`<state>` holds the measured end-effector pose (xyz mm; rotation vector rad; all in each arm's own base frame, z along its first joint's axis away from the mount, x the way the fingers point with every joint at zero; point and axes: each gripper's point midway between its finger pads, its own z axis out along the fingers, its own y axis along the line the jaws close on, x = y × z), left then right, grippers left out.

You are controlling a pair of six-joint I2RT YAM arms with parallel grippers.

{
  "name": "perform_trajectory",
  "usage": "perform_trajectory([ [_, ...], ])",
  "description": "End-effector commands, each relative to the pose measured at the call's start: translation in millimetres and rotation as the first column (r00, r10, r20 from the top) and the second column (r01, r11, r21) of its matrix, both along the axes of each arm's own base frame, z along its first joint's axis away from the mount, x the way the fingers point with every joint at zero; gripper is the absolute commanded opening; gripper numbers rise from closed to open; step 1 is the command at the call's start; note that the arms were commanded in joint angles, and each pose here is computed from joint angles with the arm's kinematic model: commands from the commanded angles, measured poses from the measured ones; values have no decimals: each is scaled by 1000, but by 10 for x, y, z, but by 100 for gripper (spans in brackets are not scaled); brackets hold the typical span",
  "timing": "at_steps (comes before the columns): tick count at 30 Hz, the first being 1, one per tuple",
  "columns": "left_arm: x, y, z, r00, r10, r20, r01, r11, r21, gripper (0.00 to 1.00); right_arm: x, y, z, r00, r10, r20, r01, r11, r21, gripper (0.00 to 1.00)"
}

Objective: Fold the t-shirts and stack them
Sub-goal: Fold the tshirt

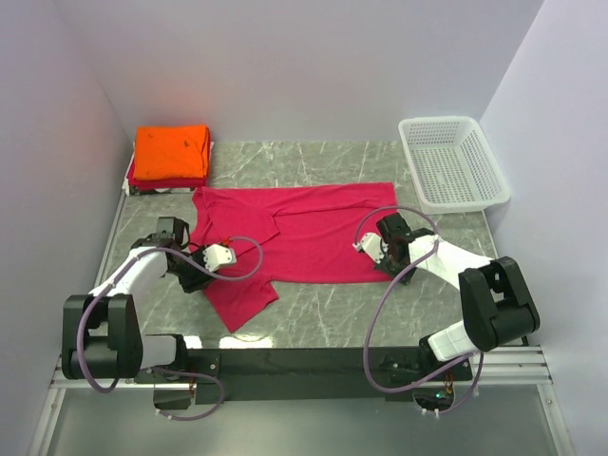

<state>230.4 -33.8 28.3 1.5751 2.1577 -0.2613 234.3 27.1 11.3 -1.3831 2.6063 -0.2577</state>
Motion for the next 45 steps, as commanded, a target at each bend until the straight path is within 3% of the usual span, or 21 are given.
perform_trajectory([
  [1,17,65,-123,1000,-15,3,15,999,44,49,56,4,-19,1000,4,22,-4,1000,-2,0],
  [4,-109,130,-265,998,-35,-42,39,996,84,48,58,-4,-20,1000,12,26,-12,1000,-6,0],
  [9,-264,55,-307,992,-87,-92,94,992,78,17,19,-23,-29,1000,13,19,-13,1000,-12,0],
  [14,-342,21,-128,992,-92,-86,97,994,59,1,-29,-32,87,999,23,38,-23,1000,-2,0],
  [21,-429,-14,235,995,-92,-43,93,995,19,1,-144,-111,320,996,41,74,-42,999,7,0],
  [26,-408,48,402,996,-52,-69,51,999,-18,1,-18,-169,448,994,39,103,-40,999,7,0],
  [45,760,137,722,992,118,-44,-122,985,-119,1,1103,-134,736,990,29,141,-30,1000,1,0],
])
